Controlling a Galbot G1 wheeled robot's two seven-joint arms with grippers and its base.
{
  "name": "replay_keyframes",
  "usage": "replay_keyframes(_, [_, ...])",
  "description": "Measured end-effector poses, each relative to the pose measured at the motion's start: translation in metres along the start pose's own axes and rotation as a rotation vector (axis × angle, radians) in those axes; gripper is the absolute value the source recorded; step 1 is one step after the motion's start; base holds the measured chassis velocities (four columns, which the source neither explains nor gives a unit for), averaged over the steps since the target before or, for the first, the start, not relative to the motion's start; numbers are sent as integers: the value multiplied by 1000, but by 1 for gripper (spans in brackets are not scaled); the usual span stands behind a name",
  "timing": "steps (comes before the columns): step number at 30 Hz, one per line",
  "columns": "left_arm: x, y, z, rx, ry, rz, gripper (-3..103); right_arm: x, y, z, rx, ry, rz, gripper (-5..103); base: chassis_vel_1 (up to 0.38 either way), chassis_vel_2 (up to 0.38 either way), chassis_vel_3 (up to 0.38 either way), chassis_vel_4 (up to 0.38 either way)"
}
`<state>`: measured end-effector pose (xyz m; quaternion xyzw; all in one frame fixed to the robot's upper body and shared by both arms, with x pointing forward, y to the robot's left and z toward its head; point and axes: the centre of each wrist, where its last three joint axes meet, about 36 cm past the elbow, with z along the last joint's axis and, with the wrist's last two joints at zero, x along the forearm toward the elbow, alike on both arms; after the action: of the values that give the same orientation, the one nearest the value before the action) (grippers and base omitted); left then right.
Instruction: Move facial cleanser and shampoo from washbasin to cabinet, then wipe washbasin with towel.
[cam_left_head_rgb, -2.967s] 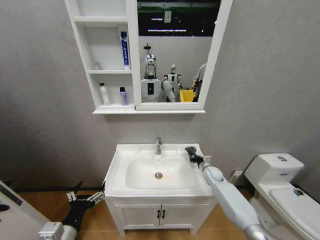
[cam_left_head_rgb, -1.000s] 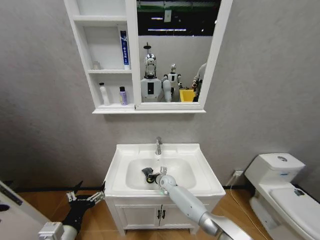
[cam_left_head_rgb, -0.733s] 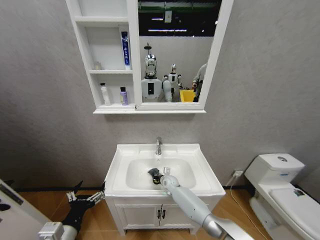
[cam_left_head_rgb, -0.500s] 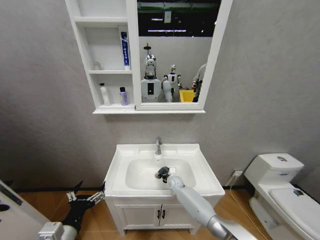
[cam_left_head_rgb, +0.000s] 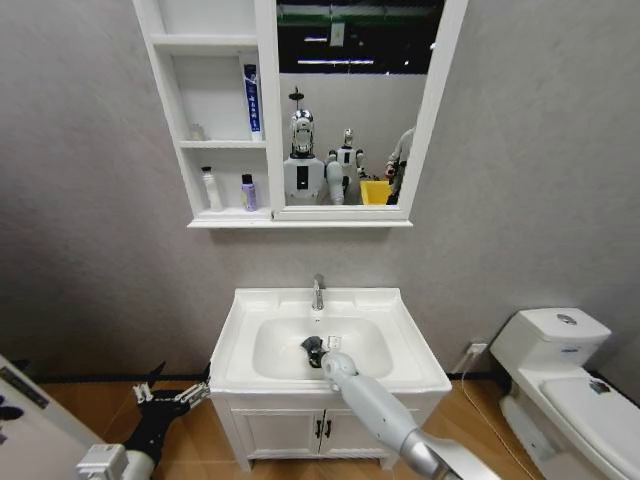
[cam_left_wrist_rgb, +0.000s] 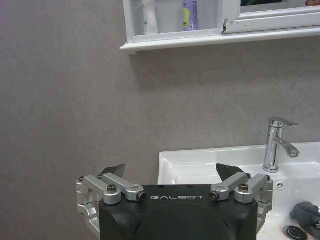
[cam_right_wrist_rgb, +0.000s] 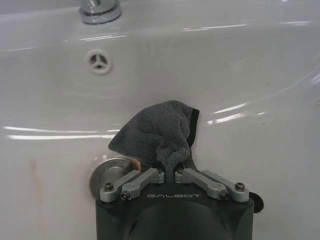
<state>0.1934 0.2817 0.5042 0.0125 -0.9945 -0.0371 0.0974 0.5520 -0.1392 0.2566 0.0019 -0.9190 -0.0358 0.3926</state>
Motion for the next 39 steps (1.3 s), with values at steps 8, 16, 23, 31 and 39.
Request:
replay_keyframes(8, [0,0,0,0,0,0,100,2,24,-7,-73,39,-98,4,0,0,0,0])
replay_keyframes(16, [0,0,0,0,0,0,100,15,122,-27,-184,141,-347,4,0,0,0,0])
replay_keyframes(23, [0,0,0,0,0,0,100,15,120,-28,-191,153,-316,4,0,0,0,0])
replay_keyframes(31, [0,0,0,0,0,0,100,32,-6,-29,-157,43,-67,4,0,0,0,0])
replay_keyframes(39, [0,0,0,0,0,0,100,103,-113,-48,-60,-181,22,4,0,0,0,0])
